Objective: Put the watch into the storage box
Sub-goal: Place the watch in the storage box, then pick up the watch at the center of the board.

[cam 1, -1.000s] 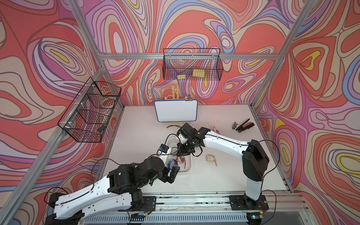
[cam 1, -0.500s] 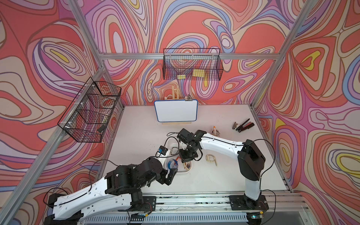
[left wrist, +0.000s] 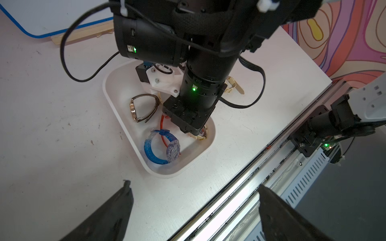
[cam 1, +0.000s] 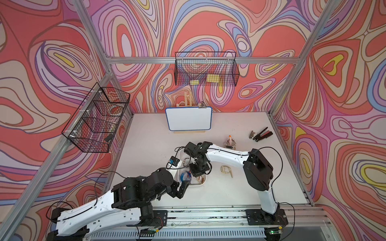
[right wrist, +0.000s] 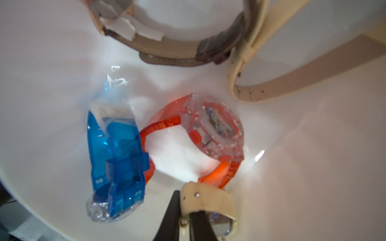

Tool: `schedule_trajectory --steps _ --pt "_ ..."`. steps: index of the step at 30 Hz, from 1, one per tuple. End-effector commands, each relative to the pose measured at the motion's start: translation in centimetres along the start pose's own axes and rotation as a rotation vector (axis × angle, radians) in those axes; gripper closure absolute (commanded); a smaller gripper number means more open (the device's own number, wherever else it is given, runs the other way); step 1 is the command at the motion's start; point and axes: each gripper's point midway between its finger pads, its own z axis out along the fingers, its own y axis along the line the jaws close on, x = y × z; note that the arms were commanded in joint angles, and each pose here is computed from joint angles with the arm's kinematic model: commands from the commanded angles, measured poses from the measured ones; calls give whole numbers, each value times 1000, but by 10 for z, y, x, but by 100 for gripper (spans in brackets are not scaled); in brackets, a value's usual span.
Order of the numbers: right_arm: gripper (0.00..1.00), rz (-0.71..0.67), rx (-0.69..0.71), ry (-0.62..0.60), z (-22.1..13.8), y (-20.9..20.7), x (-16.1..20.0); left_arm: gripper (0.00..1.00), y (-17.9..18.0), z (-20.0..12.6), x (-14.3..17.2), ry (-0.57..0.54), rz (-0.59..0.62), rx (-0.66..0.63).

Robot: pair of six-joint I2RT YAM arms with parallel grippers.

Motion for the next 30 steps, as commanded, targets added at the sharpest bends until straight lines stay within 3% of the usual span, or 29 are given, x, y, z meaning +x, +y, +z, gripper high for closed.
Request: schedule_trajectory --steps 1,7,13,18,21,24,30 --pt "73 -7 -27 -44 -10 8 -4 2 -1 0 1 4 8 2" --pt "53 -15 -148 -142 -46 31 -10 1 -7 3 -3 6 18 18" --pt "42 -10 -231 -231 -85 34 -7 1 -17 7 -5 15 18 54" --pt "34 124 -202 -304 -111 -30 -4 1 -33 20 -5 49 32 96" --pt "18 234 -185 -367 -124 -79 4 1 -46 34 -5 96 50 104" --pt "7 337 -173 -450 -140 -122 15 0 -63 54 -4 182 74 110" --pt "2 514 -116 -553 -160 -184 48 1 -99 107 1 414 106 77"
